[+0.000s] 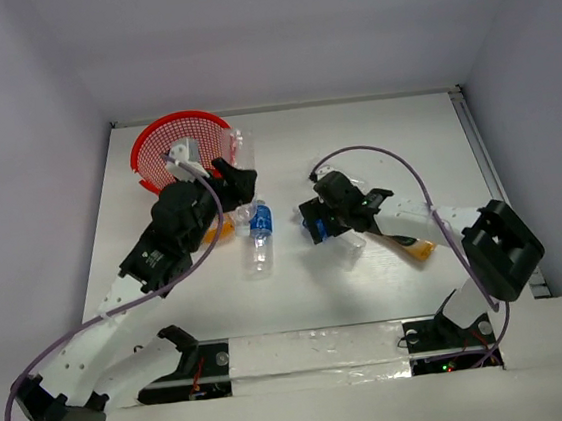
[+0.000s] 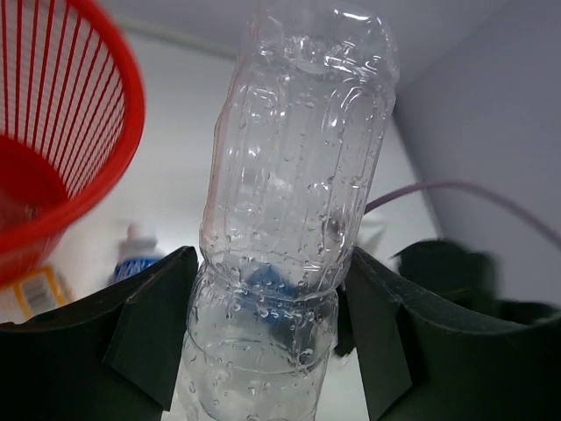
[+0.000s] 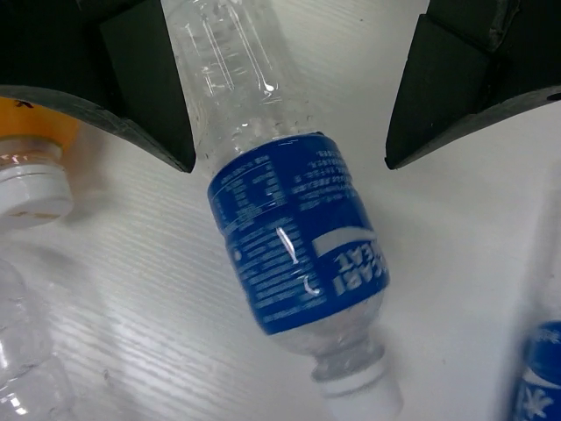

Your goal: Put the plastic bottles in the bin

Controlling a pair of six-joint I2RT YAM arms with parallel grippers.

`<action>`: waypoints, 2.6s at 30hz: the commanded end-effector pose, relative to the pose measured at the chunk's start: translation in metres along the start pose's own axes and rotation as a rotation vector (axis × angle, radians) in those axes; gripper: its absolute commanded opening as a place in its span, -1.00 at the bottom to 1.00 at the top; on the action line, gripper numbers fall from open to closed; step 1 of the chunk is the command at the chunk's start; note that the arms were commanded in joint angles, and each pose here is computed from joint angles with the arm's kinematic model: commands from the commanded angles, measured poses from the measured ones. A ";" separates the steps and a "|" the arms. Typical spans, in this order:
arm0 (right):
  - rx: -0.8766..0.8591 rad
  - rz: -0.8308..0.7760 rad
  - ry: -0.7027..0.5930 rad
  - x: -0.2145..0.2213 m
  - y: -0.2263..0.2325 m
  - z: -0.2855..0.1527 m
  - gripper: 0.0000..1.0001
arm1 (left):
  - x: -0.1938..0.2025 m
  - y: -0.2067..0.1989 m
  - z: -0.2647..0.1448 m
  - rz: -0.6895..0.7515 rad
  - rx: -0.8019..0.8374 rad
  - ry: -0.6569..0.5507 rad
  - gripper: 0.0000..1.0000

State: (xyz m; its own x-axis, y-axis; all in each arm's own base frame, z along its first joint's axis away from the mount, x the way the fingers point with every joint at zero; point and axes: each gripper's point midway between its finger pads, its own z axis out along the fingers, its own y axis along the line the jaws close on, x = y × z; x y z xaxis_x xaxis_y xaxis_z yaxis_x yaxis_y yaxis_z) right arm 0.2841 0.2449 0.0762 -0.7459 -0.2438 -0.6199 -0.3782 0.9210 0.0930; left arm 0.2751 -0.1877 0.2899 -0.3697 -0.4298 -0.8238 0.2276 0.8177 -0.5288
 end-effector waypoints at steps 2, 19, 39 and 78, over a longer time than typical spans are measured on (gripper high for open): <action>-0.051 -0.078 0.098 0.015 0.009 0.009 0.90 | -0.087 -0.045 -0.001 0.047 0.067 -0.169 0.06; -0.045 -0.045 0.015 -0.009 0.010 -0.004 0.19 | -0.207 0.058 0.048 0.158 -0.385 -0.544 0.10; -0.615 -0.007 -0.591 -0.150 0.105 -0.191 0.16 | -0.179 0.120 0.075 0.209 -0.502 -0.569 0.80; -0.658 0.202 -0.884 -0.355 0.235 -0.112 0.92 | 0.018 0.087 -0.035 -0.088 -0.081 0.003 0.02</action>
State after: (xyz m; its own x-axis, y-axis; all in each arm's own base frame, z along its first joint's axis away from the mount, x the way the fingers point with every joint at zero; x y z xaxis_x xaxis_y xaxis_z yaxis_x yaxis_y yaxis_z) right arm 0.4100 0.5441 0.3139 -0.4133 0.3114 -0.8557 -0.6643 0.5396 0.5172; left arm 0.2555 -0.0963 0.2510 -0.3174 -0.5184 -0.7941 0.0800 0.8197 -0.5671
